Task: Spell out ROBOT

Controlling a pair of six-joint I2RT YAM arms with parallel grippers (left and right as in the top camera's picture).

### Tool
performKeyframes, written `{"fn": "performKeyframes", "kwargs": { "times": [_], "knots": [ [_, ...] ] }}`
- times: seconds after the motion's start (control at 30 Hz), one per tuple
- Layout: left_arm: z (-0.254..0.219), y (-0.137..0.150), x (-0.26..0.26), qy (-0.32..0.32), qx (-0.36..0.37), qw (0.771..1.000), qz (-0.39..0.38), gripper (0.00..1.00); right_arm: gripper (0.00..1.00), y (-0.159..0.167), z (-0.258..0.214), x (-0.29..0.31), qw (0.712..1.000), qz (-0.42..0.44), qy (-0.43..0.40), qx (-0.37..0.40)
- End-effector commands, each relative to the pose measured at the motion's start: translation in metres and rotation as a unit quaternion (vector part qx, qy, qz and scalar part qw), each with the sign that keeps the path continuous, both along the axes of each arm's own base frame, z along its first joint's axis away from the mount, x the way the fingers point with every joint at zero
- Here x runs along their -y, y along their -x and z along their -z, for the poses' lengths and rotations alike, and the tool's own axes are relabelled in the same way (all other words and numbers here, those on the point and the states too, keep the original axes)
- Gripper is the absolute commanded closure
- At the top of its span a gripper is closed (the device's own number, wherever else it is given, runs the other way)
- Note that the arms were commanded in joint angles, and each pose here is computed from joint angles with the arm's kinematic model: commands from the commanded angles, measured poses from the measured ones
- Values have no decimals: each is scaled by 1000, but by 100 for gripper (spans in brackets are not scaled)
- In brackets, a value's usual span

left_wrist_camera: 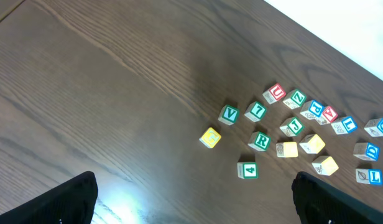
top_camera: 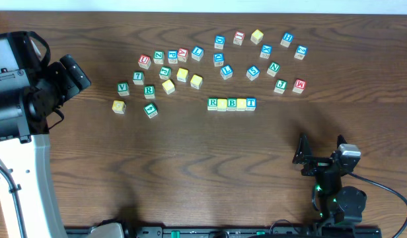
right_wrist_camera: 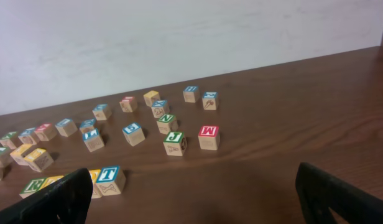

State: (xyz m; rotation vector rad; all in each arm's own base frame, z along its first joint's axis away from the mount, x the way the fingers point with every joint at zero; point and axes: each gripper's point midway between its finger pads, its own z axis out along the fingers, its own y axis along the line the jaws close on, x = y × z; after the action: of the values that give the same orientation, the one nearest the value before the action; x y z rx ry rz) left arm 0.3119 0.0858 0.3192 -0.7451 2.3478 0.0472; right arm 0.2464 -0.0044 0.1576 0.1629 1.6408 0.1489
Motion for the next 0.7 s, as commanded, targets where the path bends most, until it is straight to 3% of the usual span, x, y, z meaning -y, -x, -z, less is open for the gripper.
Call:
{"fn": "performKeyframes", "kwargs": {
  "times": [0.0, 0.47, 0.67],
  "knots": [
    [-3, -1, -2, 0, 4, 1000, -7, 1, 1, 0, 0, 1, 1000, 0, 7, 2],
    [-15, 11, -2, -9, 20, 1000, -10, 1, 1, 0, 0, 1, 1000, 0, 7, 2],
    [-37, 17, 2, -44, 102, 994, 4, 1, 1, 0, 0, 1, 1000, 0, 7, 2]
  ]
}}
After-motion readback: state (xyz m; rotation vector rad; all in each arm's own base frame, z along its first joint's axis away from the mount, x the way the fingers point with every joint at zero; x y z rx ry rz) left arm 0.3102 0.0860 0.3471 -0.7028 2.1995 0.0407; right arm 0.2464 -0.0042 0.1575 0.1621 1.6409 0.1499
